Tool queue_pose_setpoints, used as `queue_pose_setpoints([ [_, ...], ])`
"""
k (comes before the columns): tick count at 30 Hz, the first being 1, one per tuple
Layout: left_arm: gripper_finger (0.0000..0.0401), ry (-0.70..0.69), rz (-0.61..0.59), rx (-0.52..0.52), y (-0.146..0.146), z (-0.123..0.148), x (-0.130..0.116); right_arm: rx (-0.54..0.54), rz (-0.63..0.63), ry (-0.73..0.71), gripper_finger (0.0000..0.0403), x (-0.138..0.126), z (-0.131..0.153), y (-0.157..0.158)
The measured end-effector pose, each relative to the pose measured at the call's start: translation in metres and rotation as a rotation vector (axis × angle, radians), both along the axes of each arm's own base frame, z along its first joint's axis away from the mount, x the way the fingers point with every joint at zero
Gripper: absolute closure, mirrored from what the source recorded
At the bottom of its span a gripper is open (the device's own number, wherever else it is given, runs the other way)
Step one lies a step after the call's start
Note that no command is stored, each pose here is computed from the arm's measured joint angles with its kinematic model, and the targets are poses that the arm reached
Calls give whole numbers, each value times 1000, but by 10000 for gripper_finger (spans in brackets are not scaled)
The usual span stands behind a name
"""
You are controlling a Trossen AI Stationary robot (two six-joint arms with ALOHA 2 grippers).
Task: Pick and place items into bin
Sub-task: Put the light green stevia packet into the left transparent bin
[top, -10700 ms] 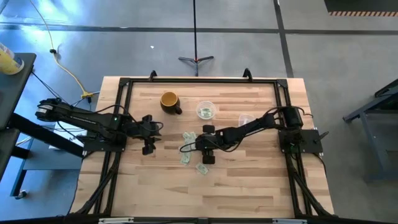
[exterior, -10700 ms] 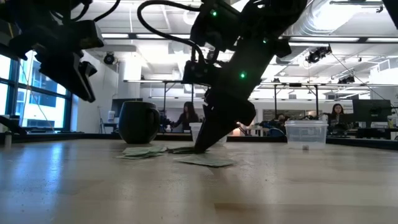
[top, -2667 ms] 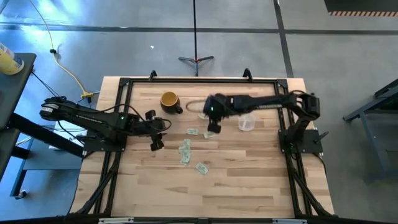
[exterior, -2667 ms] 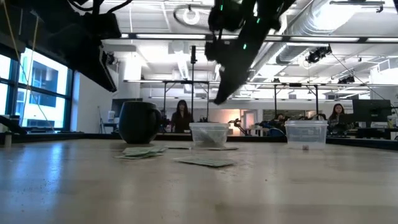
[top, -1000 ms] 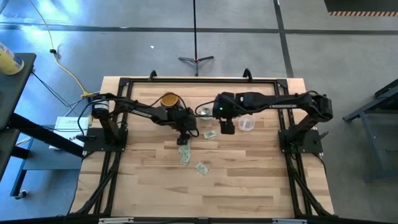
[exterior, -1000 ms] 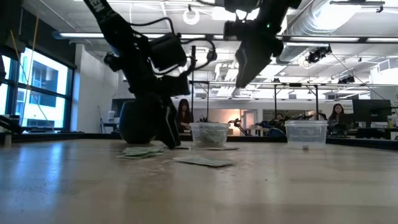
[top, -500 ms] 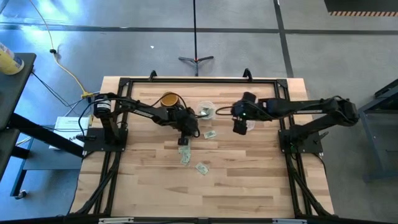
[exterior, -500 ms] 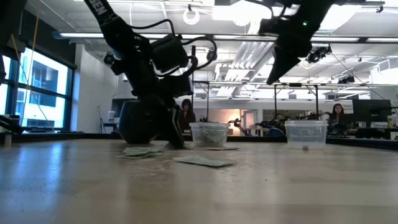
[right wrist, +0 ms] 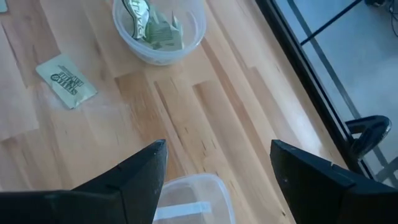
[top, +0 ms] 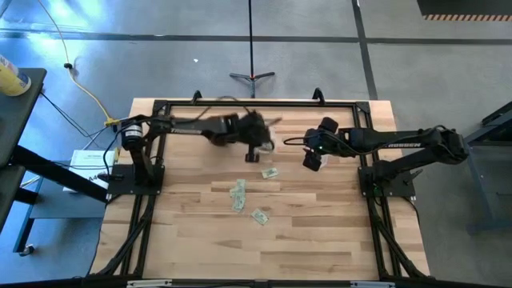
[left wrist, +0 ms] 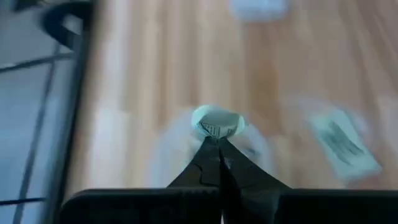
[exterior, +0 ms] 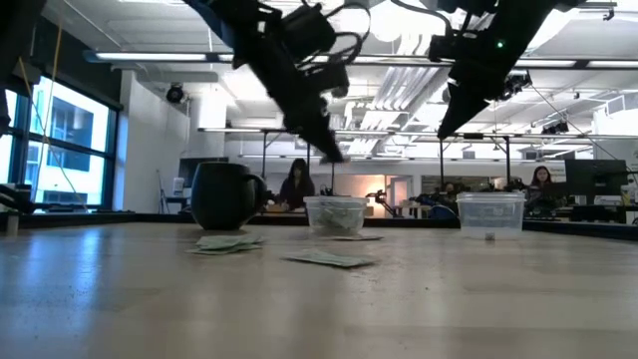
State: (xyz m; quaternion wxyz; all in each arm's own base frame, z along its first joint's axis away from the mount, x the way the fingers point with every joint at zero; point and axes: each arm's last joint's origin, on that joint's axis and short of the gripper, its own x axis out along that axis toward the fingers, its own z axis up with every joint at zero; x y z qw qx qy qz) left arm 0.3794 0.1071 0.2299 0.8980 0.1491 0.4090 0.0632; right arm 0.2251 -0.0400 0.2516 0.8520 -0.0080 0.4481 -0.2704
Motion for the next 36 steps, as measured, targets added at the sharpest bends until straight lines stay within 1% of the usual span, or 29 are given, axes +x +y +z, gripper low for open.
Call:
queue_pose_setpoints([
  [2,380,-31,31,1,15,6,-2,-1,1,1,125,0,0,0],
  [4,371,-23,60,-16,30,0,-3,-2,3,2,125,0,0,0],
  [6,356,3,66,-87,39,-11,-6,-6,10,3,125,0,0,0],
  [8,344,2,64,-132,40,-17,-4,-13,6,4,125,0,0,0],
  [10,342,16,49,-145,34,-22,0,-21,1,5,125,0,0,0],
  [12,348,12,32,-138,29,-28,6,-25,-1,3,125,0,0,-1],
  [16,367,51,35,-141,28,-42,9,-28,-3,3,125,1,0,-1],
  [19,361,85,73,-121,30,-47,9,-26,-4,-2,125,1,1,-1],
  [21,338,98,74,-117,30,-49,8,-25,-4,-1,125,1,0,-1],
  [24,287,55,72,-107,30,-46,12,-25,-4,-2,125,1,0,-1],
  [26,252,56,78,-114,28,-44,13,-25,-5,-2,125,1,0,-1],
  [30,190,99,95,-122,23,-34,16,-14,-16,-10,125,1,0,-1],
  [33,160,166,82,-145,17,-23,16,-3,-7,-12,125,1,0,0],
  [34,153,182,77,-148,15,-18,17,8,22,-8,125,2,0,0],
  [36,143,224,64,-153,10,-10,17,53,142,-5,125,6,-2,3],
])
